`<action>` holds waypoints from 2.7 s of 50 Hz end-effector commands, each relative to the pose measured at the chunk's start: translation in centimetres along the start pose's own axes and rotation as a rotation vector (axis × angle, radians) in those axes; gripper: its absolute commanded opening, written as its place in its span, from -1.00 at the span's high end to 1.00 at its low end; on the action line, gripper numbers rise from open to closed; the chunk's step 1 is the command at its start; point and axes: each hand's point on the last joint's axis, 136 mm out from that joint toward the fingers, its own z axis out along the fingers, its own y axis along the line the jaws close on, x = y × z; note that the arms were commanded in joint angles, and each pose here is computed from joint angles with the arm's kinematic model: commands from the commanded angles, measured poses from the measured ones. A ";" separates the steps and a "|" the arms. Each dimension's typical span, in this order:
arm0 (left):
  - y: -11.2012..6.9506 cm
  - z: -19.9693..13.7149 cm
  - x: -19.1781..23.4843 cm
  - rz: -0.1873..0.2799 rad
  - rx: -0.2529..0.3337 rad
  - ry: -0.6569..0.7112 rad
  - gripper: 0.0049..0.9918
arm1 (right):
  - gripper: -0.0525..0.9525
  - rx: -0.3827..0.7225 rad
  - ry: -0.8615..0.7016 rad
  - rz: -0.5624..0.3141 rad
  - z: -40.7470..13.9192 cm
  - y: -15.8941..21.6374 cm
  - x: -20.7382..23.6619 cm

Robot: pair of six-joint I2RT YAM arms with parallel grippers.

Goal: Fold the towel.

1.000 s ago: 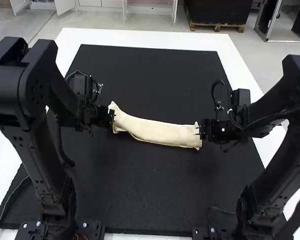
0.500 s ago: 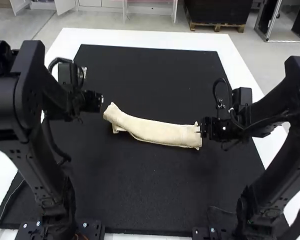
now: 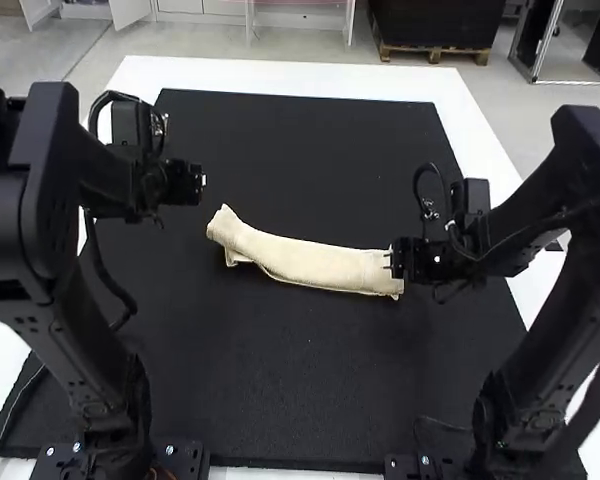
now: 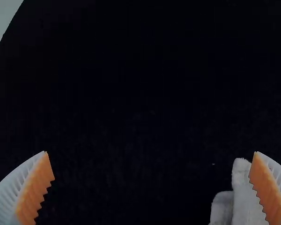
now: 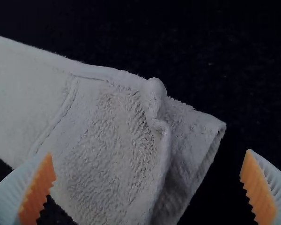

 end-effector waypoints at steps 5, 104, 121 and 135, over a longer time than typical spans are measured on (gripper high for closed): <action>-0.2 -1.6 -3.8 -0.006 0.006 -0.096 -0.96 | -0.91 -0.002 -0.003 -0.009 0.9 0.3 -0.4; -0.6 -4.5 1.0 -0.049 -0.014 -0.010 -0.96 | 0.94 -0.343 -0.069 -0.095 -0.4 13.9 -8.6; -0.5 -5.5 1.3 -0.050 -0.024 -0.015 -0.96 | 0.94 -0.443 -0.032 -0.145 2.6 19.3 -8.1; -0.3 -5.6 1.4 -0.052 -0.032 -0.012 -0.96 | 0.94 -0.489 -0.028 -0.177 5.0 22.2 -8.6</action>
